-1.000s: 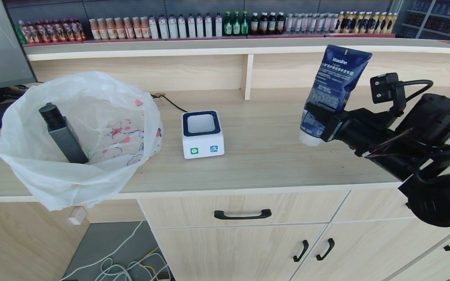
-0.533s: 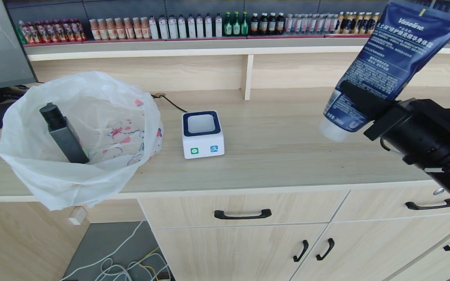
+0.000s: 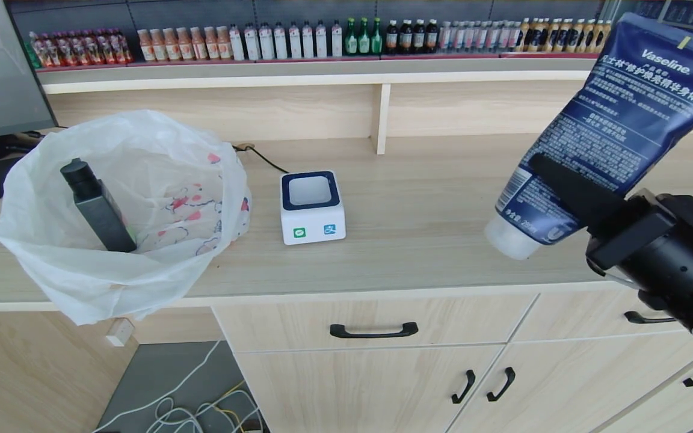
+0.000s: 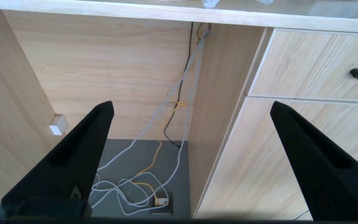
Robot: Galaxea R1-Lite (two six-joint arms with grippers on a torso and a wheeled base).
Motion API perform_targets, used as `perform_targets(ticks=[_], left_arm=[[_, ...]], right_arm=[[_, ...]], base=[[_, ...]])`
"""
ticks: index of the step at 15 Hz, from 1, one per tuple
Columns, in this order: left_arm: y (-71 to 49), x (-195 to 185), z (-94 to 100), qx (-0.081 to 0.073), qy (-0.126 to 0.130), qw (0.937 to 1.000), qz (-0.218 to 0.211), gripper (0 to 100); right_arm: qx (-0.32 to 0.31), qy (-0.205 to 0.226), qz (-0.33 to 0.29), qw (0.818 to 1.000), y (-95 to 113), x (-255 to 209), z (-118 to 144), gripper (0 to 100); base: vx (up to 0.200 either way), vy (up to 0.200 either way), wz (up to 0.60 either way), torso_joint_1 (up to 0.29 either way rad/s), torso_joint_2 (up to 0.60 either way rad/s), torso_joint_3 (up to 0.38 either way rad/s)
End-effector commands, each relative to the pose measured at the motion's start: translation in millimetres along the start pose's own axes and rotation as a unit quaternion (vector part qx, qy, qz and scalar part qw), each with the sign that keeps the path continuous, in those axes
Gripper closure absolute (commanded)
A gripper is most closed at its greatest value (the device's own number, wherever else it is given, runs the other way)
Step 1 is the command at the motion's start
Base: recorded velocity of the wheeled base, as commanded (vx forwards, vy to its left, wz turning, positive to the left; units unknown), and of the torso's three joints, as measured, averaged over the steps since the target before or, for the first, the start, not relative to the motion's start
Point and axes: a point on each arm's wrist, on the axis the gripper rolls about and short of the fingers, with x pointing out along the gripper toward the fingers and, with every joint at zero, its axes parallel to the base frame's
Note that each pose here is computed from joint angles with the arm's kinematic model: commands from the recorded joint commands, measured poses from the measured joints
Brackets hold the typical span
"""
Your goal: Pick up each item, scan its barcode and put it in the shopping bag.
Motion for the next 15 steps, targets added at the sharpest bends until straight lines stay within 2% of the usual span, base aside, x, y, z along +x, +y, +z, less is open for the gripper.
perform_targets(ticks=[1, 2, 4, 5, 8, 11, 15], left_arm=[[0.0, 0.0, 0.0, 0.000, 0.000, 1.0000, 0.000, 0], [0.0, 0.0, 0.0, 0.000, 0.000, 1.0000, 0.000, 0], [0.0, 0.0, 0.0, 0.000, 0.000, 1.0000, 0.000, 0], [0.0, 0.0, 0.0, 0.000, 0.000, 1.0000, 0.000, 0], [0.0, 0.0, 0.0, 0.000, 0.000, 1.0000, 0.000, 0], [0.0, 0.0, 0.0, 0.000, 0.000, 1.0000, 0.000, 0], [0.0, 0.0, 0.0, 0.000, 0.000, 1.0000, -0.001, 0]], right_arm=[[0.022, 0.020, 0.021, 0.999, 13.2, -9.3, -7.4, 100], [0.040, 0.043, 0.041, 0.997, 24.4, -18.3, -15.2, 100], [0.064, 0.054, 0.095, 0.992, 48.6, -26.6, -16.9, 100], [0.072, 0.058, 0.108, 0.990, 53.7, -26.8, -18.5, 100], [0.093, 0.073, 0.141, 0.983, 56.8, -24.2, -22.2, 100], [0.159, 0.097, 0.182, 0.965, 60.8, -25.9, -22.5, 100], [0.215, 0.076, 0.231, 0.946, 70.2, -8.6, -6.0, 100]], base=[[0.000, 0.000, 0.00, 0.000, 0.00, 0.000], [0.000, 0.000, 0.00, 0.000, 0.00, 0.000], [0.000, 0.000, 0.00, 0.000, 0.00, 0.000], [0.000, 0.000, 0.00, 0.000, 0.00, 0.000], [0.000, 0.000, 0.00, 0.000, 0.00, 0.000], [0.000, 0.000, 0.00, 0.000, 0.00, 0.000], [0.000, 0.000, 0.00, 0.000, 0.00, 0.000]])
